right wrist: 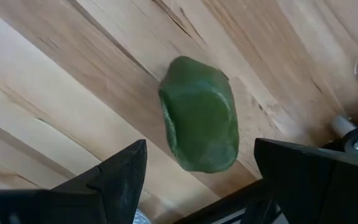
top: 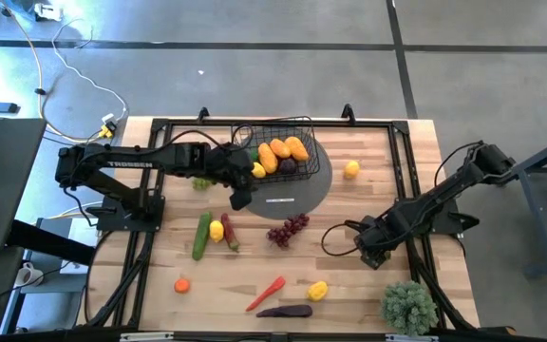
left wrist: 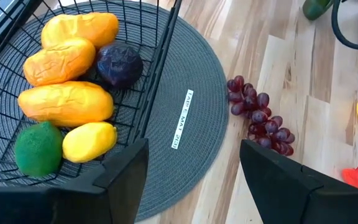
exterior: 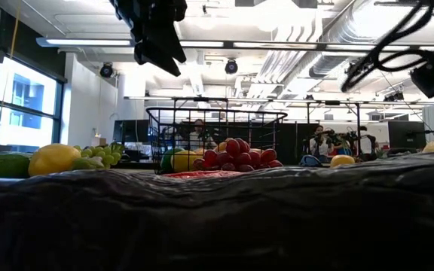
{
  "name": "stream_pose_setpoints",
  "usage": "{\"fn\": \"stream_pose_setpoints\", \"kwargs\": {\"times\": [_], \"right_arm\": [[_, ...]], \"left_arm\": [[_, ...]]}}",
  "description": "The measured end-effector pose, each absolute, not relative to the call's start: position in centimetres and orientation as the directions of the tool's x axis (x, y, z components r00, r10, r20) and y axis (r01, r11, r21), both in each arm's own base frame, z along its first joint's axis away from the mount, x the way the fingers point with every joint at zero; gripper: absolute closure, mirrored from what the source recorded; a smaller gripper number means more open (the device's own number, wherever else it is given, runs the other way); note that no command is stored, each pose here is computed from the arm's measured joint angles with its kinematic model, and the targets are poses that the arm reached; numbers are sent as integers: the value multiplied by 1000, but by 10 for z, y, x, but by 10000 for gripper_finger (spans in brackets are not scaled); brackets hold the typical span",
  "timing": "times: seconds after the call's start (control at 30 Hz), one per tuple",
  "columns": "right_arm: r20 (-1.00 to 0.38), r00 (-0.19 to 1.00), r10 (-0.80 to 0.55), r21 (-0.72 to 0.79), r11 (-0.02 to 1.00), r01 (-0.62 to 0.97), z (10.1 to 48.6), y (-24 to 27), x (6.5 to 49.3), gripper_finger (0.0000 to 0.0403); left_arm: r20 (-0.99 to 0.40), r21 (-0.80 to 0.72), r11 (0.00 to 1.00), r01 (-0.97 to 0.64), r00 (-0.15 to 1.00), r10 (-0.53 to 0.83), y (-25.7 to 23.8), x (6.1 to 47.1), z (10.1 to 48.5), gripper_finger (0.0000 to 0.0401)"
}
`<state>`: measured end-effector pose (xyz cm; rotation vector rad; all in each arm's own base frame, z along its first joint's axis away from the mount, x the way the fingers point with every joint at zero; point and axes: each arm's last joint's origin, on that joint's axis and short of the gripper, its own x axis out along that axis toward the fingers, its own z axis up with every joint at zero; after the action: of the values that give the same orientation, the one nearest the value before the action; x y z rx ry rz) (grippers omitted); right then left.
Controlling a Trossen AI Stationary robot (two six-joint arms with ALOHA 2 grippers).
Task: Build produce basket
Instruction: Put the lime into the wire basket
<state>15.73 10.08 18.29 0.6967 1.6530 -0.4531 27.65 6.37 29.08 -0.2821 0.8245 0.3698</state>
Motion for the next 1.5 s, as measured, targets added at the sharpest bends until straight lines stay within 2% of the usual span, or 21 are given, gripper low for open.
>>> {"fn": "stream_pose_setpoints", "kwargs": {"times": [0.23,0.6,0.7,0.9,1.17,1.5], "right_arm": [[-974,-71,216,120,753,647,173,104,155,126],[-968,-111,226,86,710,699,158,101,147,135],[-960,-107,258,108,697,709,156,102,147,172],[-950,-85,302,149,673,725,153,103,149,290],[-952,-35,304,186,664,724,158,101,158,291],[-948,168,270,312,686,657,191,97,190,291]], "left_arm": [[-756,-101,900,-425,621,209,64,277,291,158],[-755,-102,899,-426,621,209,64,277,291,158],[-755,-101,899,-426,621,209,64,277,291,158],[-755,-96,902,-421,621,209,64,276,291,158],[-756,-92,911,-402,624,199,64,276,291,158],[-757,-111,916,-386,630,173,63,277,291,158]]}}
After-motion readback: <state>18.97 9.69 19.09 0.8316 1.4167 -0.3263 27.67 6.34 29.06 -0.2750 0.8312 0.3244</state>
